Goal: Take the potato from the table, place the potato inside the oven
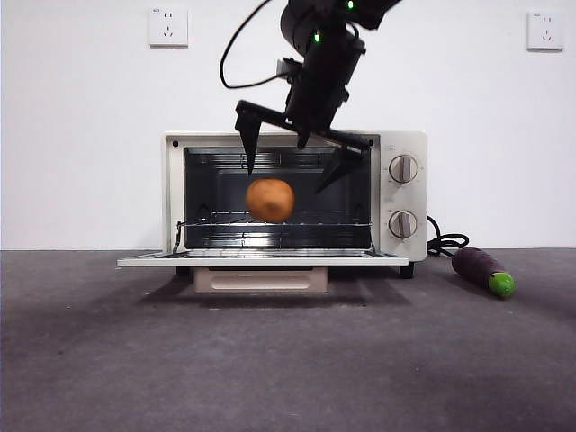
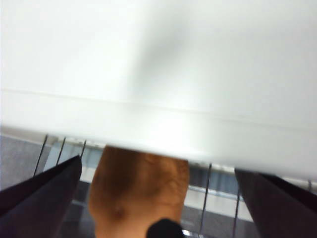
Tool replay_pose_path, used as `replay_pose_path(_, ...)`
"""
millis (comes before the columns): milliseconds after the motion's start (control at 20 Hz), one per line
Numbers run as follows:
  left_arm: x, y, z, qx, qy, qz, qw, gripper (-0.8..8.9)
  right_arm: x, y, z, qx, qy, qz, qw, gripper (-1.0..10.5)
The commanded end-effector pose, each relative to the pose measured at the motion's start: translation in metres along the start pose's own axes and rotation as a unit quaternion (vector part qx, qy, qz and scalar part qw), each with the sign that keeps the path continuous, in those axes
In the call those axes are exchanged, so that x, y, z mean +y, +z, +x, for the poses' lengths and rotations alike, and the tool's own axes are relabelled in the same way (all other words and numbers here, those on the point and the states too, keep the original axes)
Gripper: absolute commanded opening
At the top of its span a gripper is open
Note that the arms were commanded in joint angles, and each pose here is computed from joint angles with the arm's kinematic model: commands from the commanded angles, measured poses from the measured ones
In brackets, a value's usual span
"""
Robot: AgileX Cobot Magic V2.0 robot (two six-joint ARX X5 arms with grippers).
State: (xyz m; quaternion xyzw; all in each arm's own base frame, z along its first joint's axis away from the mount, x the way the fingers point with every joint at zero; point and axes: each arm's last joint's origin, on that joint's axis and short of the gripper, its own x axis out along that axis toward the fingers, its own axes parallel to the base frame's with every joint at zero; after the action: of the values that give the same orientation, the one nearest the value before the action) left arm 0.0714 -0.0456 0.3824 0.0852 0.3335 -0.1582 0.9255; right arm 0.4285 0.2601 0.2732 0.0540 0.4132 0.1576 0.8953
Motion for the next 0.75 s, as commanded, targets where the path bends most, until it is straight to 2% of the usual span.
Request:
replay_pose_path(50,0.0,-0.002,0.001,0.005,0.002,0.006,1.0,-0.06,0.007,-0.005,-0.001,0.033,-0.003,-0.026,0.999,5.8)
replay_pose_path(450,0.0,-0.002,0.001,0.005,0.004,0.006,1.0,-0.05,0.025,-0.003,-0.038,0.094,0.0,-0.046,0.994,5.7)
replay_pose_path(600,0.001,-0.002,0.001,0.007,0.015,0.007,1.0,-0.05,0.03,-0.002,-0.058,0.117,-0.006,-0.066,0.991,5.7)
replay_pose_path(750,0.002,-0.003,0.003,0.018,0.044,0.012,0.999,-0.05,0.036,-0.004,-0.083,0.148,-0.024,-0.106,0.983,5.7)
